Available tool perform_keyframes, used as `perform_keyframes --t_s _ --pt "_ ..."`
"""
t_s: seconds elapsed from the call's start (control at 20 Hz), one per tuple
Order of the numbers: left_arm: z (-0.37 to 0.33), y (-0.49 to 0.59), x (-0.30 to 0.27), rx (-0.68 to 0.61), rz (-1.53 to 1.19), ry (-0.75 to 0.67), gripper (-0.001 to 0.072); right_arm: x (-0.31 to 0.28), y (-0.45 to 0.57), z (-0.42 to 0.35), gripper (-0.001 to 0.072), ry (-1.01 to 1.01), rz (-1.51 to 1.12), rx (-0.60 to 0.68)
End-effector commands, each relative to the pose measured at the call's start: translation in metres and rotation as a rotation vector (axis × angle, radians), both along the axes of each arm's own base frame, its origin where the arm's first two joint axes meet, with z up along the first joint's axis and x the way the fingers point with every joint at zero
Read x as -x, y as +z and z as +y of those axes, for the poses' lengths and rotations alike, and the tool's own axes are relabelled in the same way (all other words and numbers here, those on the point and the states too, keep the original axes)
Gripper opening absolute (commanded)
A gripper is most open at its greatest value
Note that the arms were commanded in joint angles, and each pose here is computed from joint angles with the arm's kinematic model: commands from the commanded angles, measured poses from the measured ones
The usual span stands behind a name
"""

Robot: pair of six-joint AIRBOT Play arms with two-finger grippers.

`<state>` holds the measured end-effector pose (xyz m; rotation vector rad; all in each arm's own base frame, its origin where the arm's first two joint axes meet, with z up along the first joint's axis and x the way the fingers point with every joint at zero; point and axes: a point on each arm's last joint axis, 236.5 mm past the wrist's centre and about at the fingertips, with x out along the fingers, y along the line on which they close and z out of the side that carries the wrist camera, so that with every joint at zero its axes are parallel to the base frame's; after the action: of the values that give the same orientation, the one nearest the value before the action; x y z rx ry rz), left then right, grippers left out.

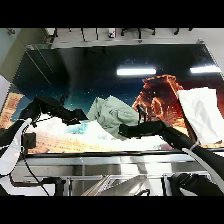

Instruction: Fold the shirts.

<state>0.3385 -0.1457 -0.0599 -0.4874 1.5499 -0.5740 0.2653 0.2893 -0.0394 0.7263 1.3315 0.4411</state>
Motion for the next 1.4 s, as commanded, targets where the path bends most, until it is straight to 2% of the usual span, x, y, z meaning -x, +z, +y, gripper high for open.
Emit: perform_keyframes --t_s 0.0,0.15,0.3,0.45,0.55,0.9,0.95,1.0,1.05,1.35 --pt "0.000 0.000 0.000 -0.001 -0.002 0.000 0.0706 -0.019 0.098 -0.002 0.0019 -0.014 -0.208 -0.123" --pt "0.001 0.000 -0.002 -0.003 -0.006 0.004 0.0707 -0.044 0.209 -0.059 0.0020 -0.159 -0.493 -0.204" --pt "0.001 -0.001 -0.002 -0.004 -0.009 0.006 0.0707 -0.061 0.238 -0.143 0.0020 -0.347 -0.603 -0.126" --pt "-0.003 0.000 0.000 -0.001 -0.006 -0.006 0.0707 -0.074 0.195 -0.220 0.0020 -0.494 -0.490 0.023" --pt "-0.008 0.000 0.002 -0.002 -0.007 -0.019 0.0706 -0.078 0.153 -0.256 0.0020 -0.569 -0.369 0.062" --pt "-0.049 0.000 0.021 -0.003 -0.014 -0.138 0.0706 -0.077 0.034 -0.270 0.0033 -0.500 -0.066 0.103" --pt "-0.059 -0.001 0.028 -0.003 -0.013 -0.170 0.0706 -0.077 0.027 -0.270 0.0144 -0.496 -0.040 0.100" --pt "-0.070 -0.001 0.034 -0.005 -0.014 -0.195 0.0706 -0.077 0.024 -0.269 0.0366 -0.473 -0.043 0.107" --pt "-0.082 -0.002 0.037 -0.009 -0.026 -0.214 0.0707 -0.077 0.026 -0.269 0.0528 -0.445 -0.059 0.116" --pt "-0.155 -0.007 0.043 -0.032 -0.195 -0.276 0.0706 -0.047 0.047 -0.238 0.0539 -0.289 -0.021 0.069"
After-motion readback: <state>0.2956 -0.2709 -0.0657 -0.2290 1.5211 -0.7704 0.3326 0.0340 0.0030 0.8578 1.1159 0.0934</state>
